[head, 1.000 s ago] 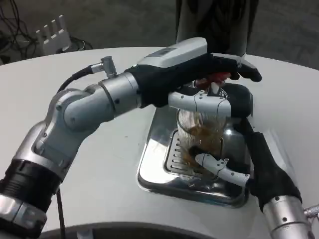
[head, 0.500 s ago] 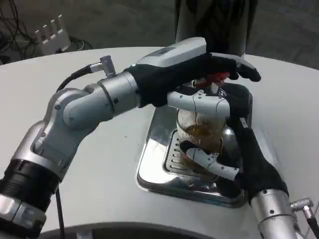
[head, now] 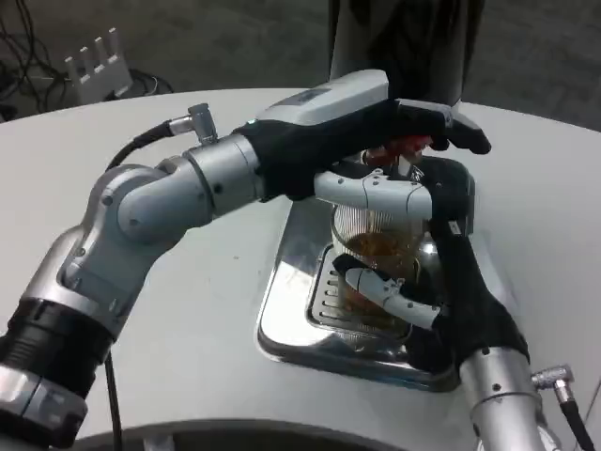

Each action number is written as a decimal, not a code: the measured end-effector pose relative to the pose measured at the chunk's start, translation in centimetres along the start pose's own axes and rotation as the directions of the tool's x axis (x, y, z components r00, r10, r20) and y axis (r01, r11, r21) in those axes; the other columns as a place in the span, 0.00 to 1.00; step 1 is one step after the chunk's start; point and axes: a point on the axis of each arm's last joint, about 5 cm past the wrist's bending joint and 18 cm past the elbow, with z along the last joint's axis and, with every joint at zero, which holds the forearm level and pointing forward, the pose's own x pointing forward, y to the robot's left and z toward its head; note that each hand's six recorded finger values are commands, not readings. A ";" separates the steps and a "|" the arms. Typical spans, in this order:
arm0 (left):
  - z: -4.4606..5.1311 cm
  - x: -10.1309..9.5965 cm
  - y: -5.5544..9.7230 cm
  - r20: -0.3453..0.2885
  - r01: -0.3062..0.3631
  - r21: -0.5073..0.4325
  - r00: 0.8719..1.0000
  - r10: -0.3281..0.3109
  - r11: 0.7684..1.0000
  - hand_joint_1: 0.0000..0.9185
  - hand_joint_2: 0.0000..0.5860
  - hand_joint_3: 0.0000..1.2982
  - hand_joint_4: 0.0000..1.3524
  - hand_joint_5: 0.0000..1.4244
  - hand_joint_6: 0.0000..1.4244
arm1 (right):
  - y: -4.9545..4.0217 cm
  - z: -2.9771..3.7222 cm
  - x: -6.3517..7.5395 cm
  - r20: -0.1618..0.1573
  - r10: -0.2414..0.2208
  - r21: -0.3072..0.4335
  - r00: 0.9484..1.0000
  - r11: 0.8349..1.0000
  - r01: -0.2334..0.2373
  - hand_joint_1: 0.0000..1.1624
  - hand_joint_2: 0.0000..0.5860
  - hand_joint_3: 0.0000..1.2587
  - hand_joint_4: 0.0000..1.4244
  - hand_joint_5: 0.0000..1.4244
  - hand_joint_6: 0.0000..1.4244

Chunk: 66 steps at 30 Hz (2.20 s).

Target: Grasp the cup under the faucet to collect the drink, then remove the cup.

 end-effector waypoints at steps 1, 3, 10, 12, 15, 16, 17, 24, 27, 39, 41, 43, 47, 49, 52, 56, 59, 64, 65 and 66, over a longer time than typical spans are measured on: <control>-0.03 0.0 0.0 -0.001 0.000 -0.001 1.000 0.000 1.000 0.00 0.00 0.24 0.17 0.17 0.20 | 0.15 -0.02 0.1 -0.004 -0.004 0.001 1.000 1.000 0.004 0.60 0.32 0.00 0.00 0.02 0.00; -0.06 0.0 0.1 -0.002 0.000 0.000 1.000 0.000 1.000 0.00 0.00 0.24 0.17 0.17 0.20 | 0.56 0.00 0.2 -0.013 -0.015 0.013 1.000 1.000 0.015 0.60 0.32 0.00 0.00 0.02 0.00; -0.18 0.1 0.2 0.000 0.004 0.003 1.000 -0.004 1.000 0.00 0.00 0.24 0.17 0.17 0.20 | 1.45 0.18 0.9 -0.011 -0.029 0.036 1.000 0.999 0.029 0.60 0.31 0.00 0.00 0.03 0.00; -0.23 0.0 0.3 0.000 0.004 0.004 1.000 -0.004 1.000 0.00 0.01 0.24 0.17 0.17 0.20 | 1.77 0.24 1.1 -0.008 -0.036 0.045 0.999 0.998 0.037 0.60 0.31 0.00 0.00 0.03 0.00; -0.29 0.0 0.3 0.002 0.005 0.007 1.000 -0.005 1.000 0.00 0.01 0.24 0.17 0.17 0.20 | 1.92 0.27 1.2 -0.008 -0.042 0.046 0.999 0.998 0.042 0.60 0.31 0.00 0.00 0.03 0.00; -0.31 0.0 0.4 0.002 0.006 0.008 1.000 -0.006 1.000 0.00 0.01 0.24 0.17 0.17 0.20 | 1.95 0.27 1.3 -0.008 -0.043 0.046 0.999 0.998 0.043 0.60 0.31 0.00 0.00 0.03 0.00; -0.32 0.0 0.4 0.001 0.007 0.010 1.000 -0.007 1.000 0.00 0.01 0.24 0.17 0.17 0.20 | 2.04 0.27 1.3 -0.008 -0.049 0.047 0.999 0.998 0.050 0.60 0.31 0.00 0.00 0.03 0.00; -0.42 0.0 0.6 0.002 0.011 0.014 1.000 -0.011 1.000 0.00 0.01 0.24 0.17 0.17 0.20 | 3.11 0.12 1.2 -0.013 -0.080 0.058 0.997 0.995 0.080 0.59 0.32 0.00 0.00 0.05 0.00; -0.47 -0.1 0.7 -0.001 0.013 0.018 1.000 -0.013 1.000 0.00 0.01 0.24 0.17 0.17 0.20 | 3.59 0.24 1.3 -0.018 -0.094 0.069 0.995 0.993 0.095 0.59 0.33 0.00 0.00 0.06 0.00; -0.56 -0.1 0.8 -0.007 0.019 0.020 1.000 -0.019 1.000 0.00 0.00 0.24 0.17 0.17 0.20 | 4.64 -0.13 1.4 -0.021 -0.145 0.051 0.989 0.988 0.146 0.59 0.35 0.09 0.13 0.16 0.04; -0.60 -0.2 0.9 -0.010 0.020 0.023 1.000 -0.020 1.000 0.00 0.00 0.24 0.17 0.17 0.20 | 4.86 -0.23 1.3 -0.019 -0.157 0.049 0.987 0.986 0.158 0.60 0.36 0.14 0.16 0.18 0.06; -0.62 -0.3 1.0 -0.011 0.021 0.026 1.000 -0.020 0.999 0.00 0.00 0.24 0.17 0.17 0.20 | 5.02 -0.30 1.3 -0.014 -0.173 0.050 0.985 0.984 0.173 0.60 0.37 0.18 0.18 0.20 0.08; -0.65 -0.4 1.1 -0.015 0.025 0.031 1.000 -0.024 0.999 0.00 0.00 0.24 0.17 0.17 0.20 | 5.19 -0.32 1.2 -0.006 -0.196 0.059 0.981 0.979 0.196 0.61 0.37 0.24 0.23 0.24 0.10; -0.63 -0.5 1.1 -0.015 0.026 0.033 1.000 -0.025 0.999 0.00 0.00 0.24 0.17 0.17 0.20 | 5.33 -0.33 1.2 -0.003 -0.204 0.058 0.979 0.977 0.204 0.61 0.38 0.27 0.24 0.25 0.12; -0.56 -0.6 1.3 -0.013 0.028 0.040 1.000 -0.028 0.999 0.00 0.00 0.24 0.17 0.17 0.20 | 5.46 -0.41 1.1 0.000 -0.206 0.067 0.978 0.976 0.206 0.62 0.39 0.30 0.27 0.26 0.15; -0.64 -0.9 1.3 -0.013 0.022 0.034 1.000 -0.022 0.999 0.00 0.00 0.22 0.17 0.18 0.20 | 5.59 -0.41 1.1 0.001 -0.214 0.084 0.977 0.974 0.213 0.64 0.38 0.36 0.31 0.29 0.17; -0.92 -1.3 1.1 -0.008 -0.002 0.000 1.000 0.002 1.000 0.00 0.00 0.21 0.16 0.20 0.20 | 5.61 -0.37 1.1 0.006 -0.228 0.089 0.974 0.970 0.227 0.65 0.39 0.40 0.35 0.33 0.19; -1.23 -2.0 1.1 -0.006 -0.059 -0.048 0.998 0.059 0.997 0.00 0.00 0.21 0.18 0.22 0.21 | 5.73 -0.31 1.0 0.008 -0.250 0.090 0.968 0.965 0.248 0.66 0.40 0.47 0.43 0.40 0.23; -1.24 -2.1 1.2 -0.008 -0.067 -0.053 0.998 0.066 0.996 0.00 0.00 0.22 0.19 0.23 0.21 | 5.73 -0.30 1.0 0.010 -0.256 0.091 0.967 0.963 0.254 0.66 0.40 0.48 0.44 0.41 0.23; -1.25 -2.3 1.2 -0.010 -0.081 -0.064 0.997 0.080 0.995 0.00 0.00 0.22 0.19 0.23 0.21 | 5.76 -0.28 1.0 0.011 -0.256 0.091 0.967 0.963 0.254 0.66 0.39 0.50 0.45 0.42 0.24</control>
